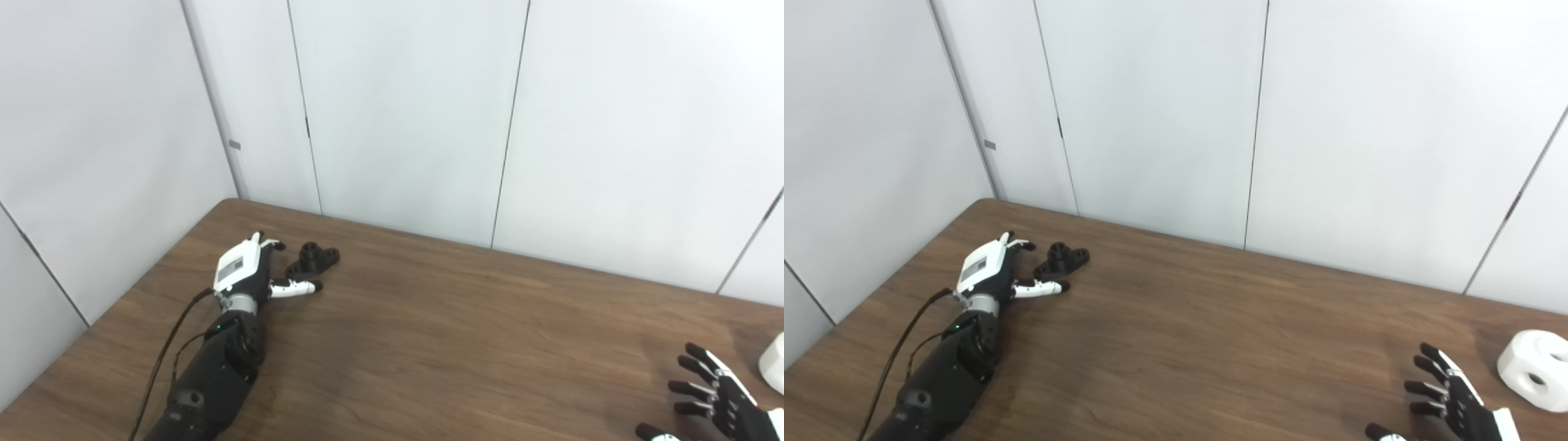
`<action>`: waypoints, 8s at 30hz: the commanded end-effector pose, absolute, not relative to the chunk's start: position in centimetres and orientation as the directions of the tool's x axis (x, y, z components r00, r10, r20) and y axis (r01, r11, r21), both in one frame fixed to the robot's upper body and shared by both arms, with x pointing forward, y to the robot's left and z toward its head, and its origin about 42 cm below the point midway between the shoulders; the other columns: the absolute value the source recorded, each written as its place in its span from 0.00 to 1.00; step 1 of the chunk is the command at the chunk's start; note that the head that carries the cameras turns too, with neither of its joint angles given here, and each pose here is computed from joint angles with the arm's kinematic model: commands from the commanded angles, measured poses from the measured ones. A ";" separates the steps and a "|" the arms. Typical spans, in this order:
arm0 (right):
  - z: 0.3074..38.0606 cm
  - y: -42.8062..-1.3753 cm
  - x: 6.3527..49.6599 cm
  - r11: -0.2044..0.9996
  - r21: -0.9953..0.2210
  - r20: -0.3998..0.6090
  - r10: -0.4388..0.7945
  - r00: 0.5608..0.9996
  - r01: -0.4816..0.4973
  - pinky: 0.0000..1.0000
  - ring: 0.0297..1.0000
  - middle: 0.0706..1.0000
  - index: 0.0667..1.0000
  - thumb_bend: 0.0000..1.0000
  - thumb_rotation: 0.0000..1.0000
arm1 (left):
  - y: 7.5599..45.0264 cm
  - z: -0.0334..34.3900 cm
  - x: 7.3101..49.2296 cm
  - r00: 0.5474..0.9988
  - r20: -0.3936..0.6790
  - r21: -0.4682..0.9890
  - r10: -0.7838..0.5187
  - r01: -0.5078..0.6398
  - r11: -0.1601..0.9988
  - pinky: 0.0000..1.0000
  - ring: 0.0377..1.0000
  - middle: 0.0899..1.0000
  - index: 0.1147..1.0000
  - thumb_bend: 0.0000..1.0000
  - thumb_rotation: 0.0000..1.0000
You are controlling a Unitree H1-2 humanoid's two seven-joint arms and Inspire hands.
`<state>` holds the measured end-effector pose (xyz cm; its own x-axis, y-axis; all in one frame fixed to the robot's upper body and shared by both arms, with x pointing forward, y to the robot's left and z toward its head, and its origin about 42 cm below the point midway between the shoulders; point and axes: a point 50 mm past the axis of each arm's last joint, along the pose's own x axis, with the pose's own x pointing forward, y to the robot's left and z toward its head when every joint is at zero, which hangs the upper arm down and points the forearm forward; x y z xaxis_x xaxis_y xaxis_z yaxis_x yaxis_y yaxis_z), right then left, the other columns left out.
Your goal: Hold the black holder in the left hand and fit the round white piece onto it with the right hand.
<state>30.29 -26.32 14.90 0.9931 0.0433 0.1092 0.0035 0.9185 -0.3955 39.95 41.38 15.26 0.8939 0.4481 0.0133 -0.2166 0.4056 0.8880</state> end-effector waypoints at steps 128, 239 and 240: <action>29.5 -31.6 32.7 0.695 -0.642 0.490 0.047 0.870 0.324 0.57 0.69 0.81 0.82 0.72 0.22 | 20.8 2.9 32.0 0.695 -0.306 0.825 -0.650 0.534 0.183 0.94 0.98 0.89 0.42 0.52 0.05; 21.7 -38.3 43.8 0.511 -0.855 -0.169 -0.118 0.978 -0.086 0.75 0.93 0.99 0.89 0.99 0.38 | 21.2 3.3 31.0 0.701 -0.250 0.797 -0.668 0.540 0.269 0.92 0.95 0.86 0.42 0.52 0.04; 21.7 -38.3 43.9 0.511 -0.855 -0.169 -0.119 0.978 -0.086 0.75 0.93 0.99 0.89 0.99 0.38 | 21.2 3.3 31.0 0.701 -0.250 0.797 -0.668 0.541 0.270 0.92 0.95 0.86 0.42 0.52 0.04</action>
<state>42.98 -40.11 21.28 0.9638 -0.2015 -0.1745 -0.0554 0.4890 -0.8705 36.45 21.61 10.44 0.7731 -0.6328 0.0431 0.3007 0.4255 0.8536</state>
